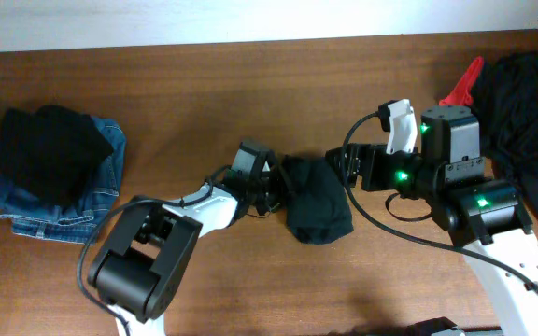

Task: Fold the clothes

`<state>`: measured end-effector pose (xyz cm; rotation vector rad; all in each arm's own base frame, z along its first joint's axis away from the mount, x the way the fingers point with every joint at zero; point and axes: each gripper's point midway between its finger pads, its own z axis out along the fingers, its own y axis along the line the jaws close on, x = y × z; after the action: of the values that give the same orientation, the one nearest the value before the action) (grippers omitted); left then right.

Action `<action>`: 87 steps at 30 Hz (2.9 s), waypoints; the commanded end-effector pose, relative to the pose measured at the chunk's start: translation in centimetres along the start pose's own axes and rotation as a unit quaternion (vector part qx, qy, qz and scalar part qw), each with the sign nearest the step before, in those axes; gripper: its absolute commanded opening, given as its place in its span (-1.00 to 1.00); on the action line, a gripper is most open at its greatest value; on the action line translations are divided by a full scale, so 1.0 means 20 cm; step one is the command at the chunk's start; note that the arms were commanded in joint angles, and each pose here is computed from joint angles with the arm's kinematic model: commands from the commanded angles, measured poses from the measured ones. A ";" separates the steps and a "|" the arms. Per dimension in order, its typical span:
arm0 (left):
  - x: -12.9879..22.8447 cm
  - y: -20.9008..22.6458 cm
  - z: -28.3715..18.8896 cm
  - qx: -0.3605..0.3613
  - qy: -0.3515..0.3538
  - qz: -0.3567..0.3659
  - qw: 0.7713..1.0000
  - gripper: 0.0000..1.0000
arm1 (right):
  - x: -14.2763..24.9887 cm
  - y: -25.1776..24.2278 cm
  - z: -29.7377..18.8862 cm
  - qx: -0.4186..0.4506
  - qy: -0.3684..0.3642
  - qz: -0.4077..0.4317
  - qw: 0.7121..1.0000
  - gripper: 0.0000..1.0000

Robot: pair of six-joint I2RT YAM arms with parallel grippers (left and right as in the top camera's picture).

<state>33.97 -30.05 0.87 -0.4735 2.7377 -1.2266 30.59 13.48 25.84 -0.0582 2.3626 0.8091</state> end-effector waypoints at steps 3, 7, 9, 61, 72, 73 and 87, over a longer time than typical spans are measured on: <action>0.03 0.10 0.11 0.006 0.020 0.059 0.998 -0.75 | 0.02 0.00 -0.02 0.000 0.009 0.004 1.000 0.72; 0.03 0.02 0.09 0.039 0.024 0.118 0.992 -0.99 | 0.03 -0.01 -0.02 0.005 0.014 0.008 1.000 0.72; 0.02 0.00 0.07 0.053 0.027 0.134 0.989 -0.99 | 0.03 -0.01 -0.02 0.006 0.014 0.008 1.000 0.72; -1.07 0.54 -2.56 0.165 -0.536 -0.086 0.823 -0.99 | 0.08 -0.05 -0.02 0.024 0.031 0.017 0.999 0.71; -1.06 1.06 -2.50 0.047 -0.552 -0.198 0.809 -0.99 | 0.13 -0.09 -0.03 0.044 0.051 0.025 0.997 0.69; -1.06 1.09 -2.47 0.045 -0.544 -0.210 0.811 -0.99 | 0.14 -0.09 -0.03 0.044 0.052 0.026 0.997 0.69; -0.94 1.19 -2.36 0.003 -0.499 -0.229 0.836 0.98 | 0.18 -0.10 -0.04 0.049 0.071 0.022 0.996 0.63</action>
<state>36.37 24.58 12.12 -1.4547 1.7140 -0.7307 27.43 12.40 22.57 -0.0093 2.5641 0.7535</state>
